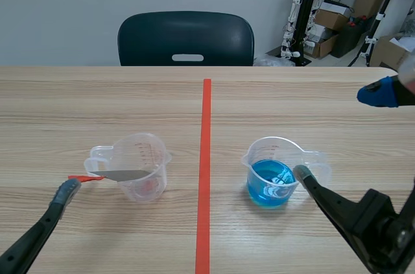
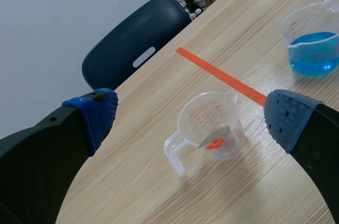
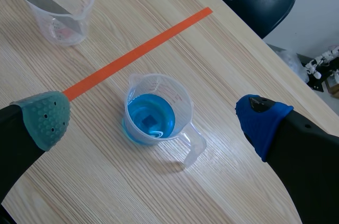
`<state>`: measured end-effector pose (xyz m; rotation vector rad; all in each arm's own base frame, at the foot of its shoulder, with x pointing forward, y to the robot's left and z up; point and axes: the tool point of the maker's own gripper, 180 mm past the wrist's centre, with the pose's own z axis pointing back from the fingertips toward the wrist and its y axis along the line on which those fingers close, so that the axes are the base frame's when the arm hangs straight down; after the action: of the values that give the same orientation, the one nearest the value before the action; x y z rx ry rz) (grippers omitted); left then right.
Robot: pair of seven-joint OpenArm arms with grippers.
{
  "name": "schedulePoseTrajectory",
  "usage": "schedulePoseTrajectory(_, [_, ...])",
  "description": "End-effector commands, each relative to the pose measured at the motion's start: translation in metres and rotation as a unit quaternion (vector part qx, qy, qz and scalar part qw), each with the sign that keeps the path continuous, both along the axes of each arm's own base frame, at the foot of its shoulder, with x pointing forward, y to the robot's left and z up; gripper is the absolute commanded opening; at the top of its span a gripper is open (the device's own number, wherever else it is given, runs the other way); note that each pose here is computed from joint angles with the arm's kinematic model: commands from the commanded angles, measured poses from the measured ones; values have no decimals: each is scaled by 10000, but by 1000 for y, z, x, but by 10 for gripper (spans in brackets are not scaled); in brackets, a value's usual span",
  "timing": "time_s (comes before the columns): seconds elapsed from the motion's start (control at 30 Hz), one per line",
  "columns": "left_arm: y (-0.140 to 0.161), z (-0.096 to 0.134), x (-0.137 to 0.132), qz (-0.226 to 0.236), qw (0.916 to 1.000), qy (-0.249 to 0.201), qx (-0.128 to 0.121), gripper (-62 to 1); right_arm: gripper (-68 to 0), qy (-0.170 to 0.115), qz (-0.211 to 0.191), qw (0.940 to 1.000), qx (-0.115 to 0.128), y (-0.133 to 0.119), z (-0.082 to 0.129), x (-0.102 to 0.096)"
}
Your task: Do the redox reaction experiment. lift the metal plate out of the left beaker
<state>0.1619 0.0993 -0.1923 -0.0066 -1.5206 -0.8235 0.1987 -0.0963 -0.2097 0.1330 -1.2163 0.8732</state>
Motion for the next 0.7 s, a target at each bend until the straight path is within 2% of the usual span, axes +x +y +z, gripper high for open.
schedulePoseTrajectory(0.0, [-2,6,0,-10,9999,-87,-87,-27,4,-88,-8,10000,24,0,4,2])
schedulePoseTrajectory(0.33, [-2,8,0,-12,9999,-103,-133,-27,4,-170,35,9998,41,2,7,2])
schedulePoseTrajectory(0.5, [-1,6,0,10,9999,-66,-106,-27,4,-314,193,9991,-214,2,6,2])
schedulePoseTrajectory(0.67, [-1,6,0,10,9999,-70,-107,-27,4,-758,330,9950,-561,1,18,16])
